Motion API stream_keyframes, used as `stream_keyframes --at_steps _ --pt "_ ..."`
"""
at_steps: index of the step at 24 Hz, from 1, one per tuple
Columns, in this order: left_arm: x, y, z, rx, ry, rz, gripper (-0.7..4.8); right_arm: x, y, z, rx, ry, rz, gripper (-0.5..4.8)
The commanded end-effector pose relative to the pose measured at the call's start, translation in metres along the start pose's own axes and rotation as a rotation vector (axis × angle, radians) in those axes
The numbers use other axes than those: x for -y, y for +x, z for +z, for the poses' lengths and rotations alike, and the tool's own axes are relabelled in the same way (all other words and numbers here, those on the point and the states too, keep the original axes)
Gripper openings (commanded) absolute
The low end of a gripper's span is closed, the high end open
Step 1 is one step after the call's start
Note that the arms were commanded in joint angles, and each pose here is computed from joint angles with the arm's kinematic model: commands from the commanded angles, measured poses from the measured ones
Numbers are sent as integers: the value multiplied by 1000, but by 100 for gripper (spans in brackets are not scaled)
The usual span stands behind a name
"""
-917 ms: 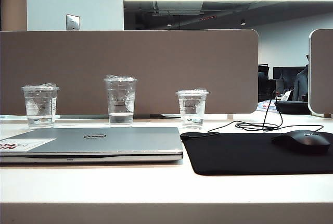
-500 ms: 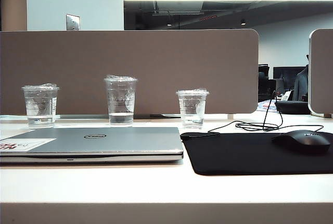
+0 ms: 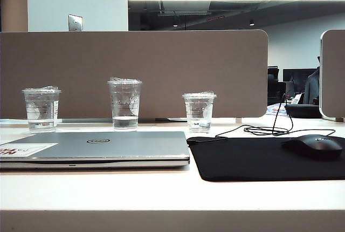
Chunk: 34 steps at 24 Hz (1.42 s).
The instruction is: Pick up the coffee cup on the right and place it on the right side of the laptop.
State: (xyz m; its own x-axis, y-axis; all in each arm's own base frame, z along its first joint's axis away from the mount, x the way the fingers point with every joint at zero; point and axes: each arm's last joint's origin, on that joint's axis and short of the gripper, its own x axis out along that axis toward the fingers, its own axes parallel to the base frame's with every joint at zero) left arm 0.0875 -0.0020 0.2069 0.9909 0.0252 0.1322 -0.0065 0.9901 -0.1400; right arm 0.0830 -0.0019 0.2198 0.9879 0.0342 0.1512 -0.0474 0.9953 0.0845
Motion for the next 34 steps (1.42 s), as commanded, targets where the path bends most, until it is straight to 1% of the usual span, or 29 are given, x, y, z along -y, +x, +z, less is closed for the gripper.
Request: stream_keyframes --at_steps 1,4,5,6,11,14,20,22,25,31,33,34 --pt "2 0 12 13 -8 -29 -6 -1 1 11 16 1 5 -2" --pt "5 3 23 7 -8 -46 -6 -2 7 18 -3 2 32 -2" --pt "6 5 31 1 -8 -62 -6 -3 12 23 -13 1 53 -1" --pt "8 10 40 -12 -7 -83 -6 -3 18 27 -14 -1 66 -1" --pt "14 25 56 -71 -8 -149 -6 -4 38 34 -25 -3 129 -2" --pt "18 38 67 -115 -11 -210 -6 -4 56 34 -47 -6 173 -2" --pt "26 58 83 -158 -26 -252 -6 -11 87 30 -44 -118 215 -1" --pt "32 64 87 -170 -27 -280 -6 -11 99 26 -63 -112 223 -1" --pt "41 73 93 -197 -16 -326 -6 -14 120 21 -96 -99 263 -1" --pt "60 88 104 -321 -8 -395 -6 -25 158 25 -140 -90 306 -1" --pt "69 99 111 -389 24 -431 -6 -29 186 22 -159 -87 321 -1" --pt "71 102 113 -414 37 -435 -6 -30 191 21 -156 -88 323 -1"
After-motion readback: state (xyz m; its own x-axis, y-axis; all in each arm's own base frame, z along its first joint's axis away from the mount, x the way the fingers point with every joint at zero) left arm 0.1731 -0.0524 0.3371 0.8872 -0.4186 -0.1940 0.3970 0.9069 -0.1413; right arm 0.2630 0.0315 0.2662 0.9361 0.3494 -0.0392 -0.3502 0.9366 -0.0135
